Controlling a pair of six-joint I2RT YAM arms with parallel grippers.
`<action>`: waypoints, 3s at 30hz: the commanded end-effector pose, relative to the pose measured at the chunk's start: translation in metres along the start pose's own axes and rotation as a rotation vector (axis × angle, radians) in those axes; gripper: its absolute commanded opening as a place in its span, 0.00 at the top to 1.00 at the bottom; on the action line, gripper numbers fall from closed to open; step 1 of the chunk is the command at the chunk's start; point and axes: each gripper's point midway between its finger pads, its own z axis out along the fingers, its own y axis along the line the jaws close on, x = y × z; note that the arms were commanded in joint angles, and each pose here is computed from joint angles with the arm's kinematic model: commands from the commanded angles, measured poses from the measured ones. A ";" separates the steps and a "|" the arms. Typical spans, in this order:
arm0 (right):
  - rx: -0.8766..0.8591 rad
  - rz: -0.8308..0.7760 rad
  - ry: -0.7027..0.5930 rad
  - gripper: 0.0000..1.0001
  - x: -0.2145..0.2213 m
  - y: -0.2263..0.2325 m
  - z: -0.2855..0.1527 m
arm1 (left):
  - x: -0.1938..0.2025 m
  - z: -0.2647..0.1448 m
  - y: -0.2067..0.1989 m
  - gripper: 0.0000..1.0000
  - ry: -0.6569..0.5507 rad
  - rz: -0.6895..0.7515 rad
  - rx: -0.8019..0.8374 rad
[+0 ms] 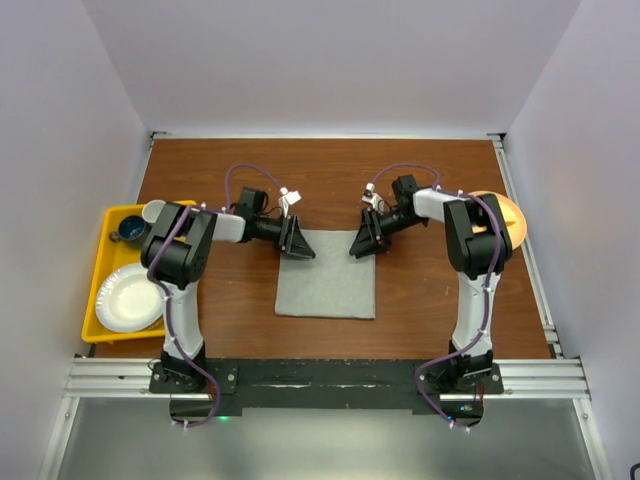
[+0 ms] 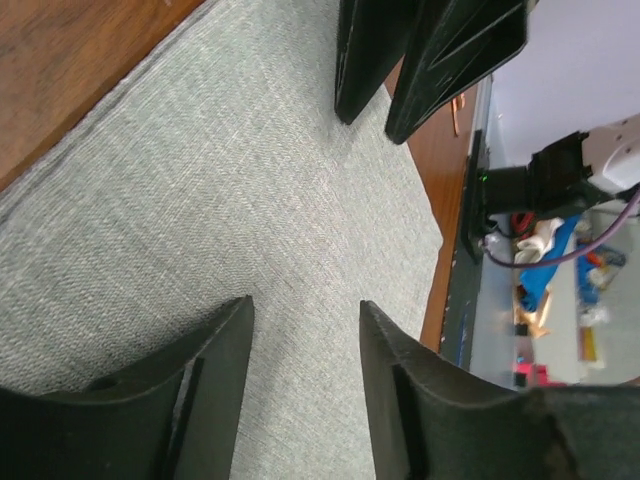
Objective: Fold the napkin into a case and place the utensils inside
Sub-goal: Smooth out the lower triangle-folded napkin at the center of the board, then pick up the lower triangle-folded napkin from the center of the board, then fold the lower triangle-folded napkin at the center of the board.
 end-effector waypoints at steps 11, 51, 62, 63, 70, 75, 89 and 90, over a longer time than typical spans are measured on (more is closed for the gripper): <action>0.327 -0.372 -0.085 0.34 -0.060 0.027 -0.082 | -0.058 -0.068 -0.054 0.39 -0.010 0.537 -0.195; 0.238 -0.389 -0.035 0.88 -0.065 -0.005 -0.062 | -0.083 -0.095 -0.045 0.41 -0.128 0.498 -0.372; 0.289 -0.602 -0.091 1.00 -0.062 0.016 -0.072 | -0.088 -0.108 -0.034 0.38 -0.173 0.449 -0.472; 0.298 -0.640 -0.083 1.00 -0.061 0.017 -0.072 | -0.089 -0.109 -0.034 0.37 -0.178 0.448 -0.479; 0.373 -0.887 -0.046 1.00 -0.049 0.030 -0.067 | -0.086 -0.120 -0.031 0.34 -0.169 0.430 -0.530; 0.417 -1.086 0.001 1.00 -0.036 0.037 -0.061 | -0.085 -0.129 -0.029 0.33 -0.178 0.410 -0.556; 0.377 -1.488 0.114 1.00 0.003 0.053 -0.042 | -0.081 -0.149 -0.024 0.32 -0.193 0.380 -0.607; 0.370 -1.512 0.123 1.00 0.006 0.054 -0.040 | -0.081 -0.149 -0.023 0.32 -0.194 0.379 -0.610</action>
